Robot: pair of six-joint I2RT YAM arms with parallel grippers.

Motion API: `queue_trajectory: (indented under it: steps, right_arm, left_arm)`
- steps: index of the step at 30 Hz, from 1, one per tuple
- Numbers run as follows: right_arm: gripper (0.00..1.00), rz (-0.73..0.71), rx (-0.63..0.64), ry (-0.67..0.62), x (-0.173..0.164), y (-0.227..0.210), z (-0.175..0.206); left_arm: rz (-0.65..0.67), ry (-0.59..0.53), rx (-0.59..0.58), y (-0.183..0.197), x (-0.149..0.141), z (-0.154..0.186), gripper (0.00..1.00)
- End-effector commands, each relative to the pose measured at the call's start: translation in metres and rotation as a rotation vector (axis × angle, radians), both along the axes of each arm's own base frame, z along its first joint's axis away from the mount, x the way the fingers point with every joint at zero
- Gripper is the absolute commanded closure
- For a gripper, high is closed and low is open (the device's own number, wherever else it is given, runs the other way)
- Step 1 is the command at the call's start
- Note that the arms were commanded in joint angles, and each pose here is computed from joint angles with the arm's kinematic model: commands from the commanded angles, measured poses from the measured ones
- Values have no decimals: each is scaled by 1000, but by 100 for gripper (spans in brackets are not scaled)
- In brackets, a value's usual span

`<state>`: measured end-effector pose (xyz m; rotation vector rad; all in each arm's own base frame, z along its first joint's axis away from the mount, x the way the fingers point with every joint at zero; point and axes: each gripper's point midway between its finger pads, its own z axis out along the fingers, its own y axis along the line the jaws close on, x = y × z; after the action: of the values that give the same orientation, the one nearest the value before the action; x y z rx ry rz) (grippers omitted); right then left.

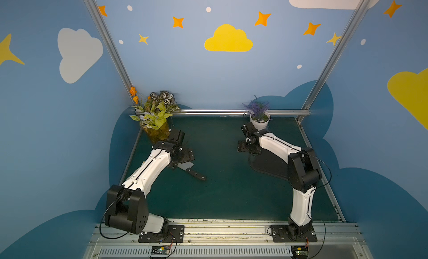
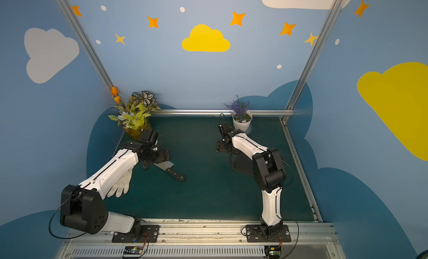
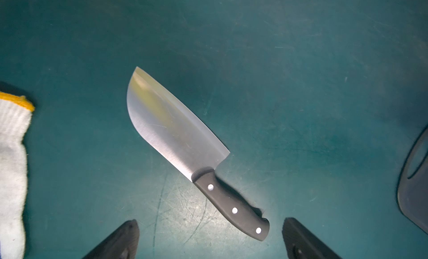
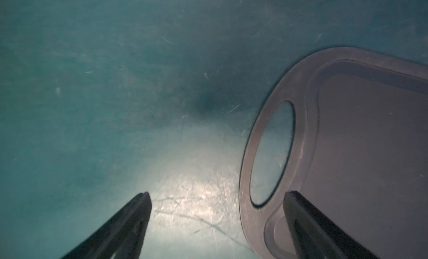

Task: Align the knife with the edge of the cutting board
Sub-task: Move the work surface to the center of the board.

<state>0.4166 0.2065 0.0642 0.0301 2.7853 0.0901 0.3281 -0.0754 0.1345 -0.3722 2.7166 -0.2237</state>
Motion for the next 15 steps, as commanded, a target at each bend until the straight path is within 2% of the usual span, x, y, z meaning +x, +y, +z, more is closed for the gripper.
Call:
queue_trajectory:
  steps: [1,9,15]
  right_arm:
    - [5,-1,-9,49,0,3,-9]
    - [5,-82,-39,102,0,-12,-28]
    - [5,-90,-24,146,-7,-9,-45]
  left_arm:
    - [-43,-55,-49,-9,4,18,0]
    - [-45,-61,-45,-8,5,20,0]
    - [-54,-68,-56,-10,5,22,0]
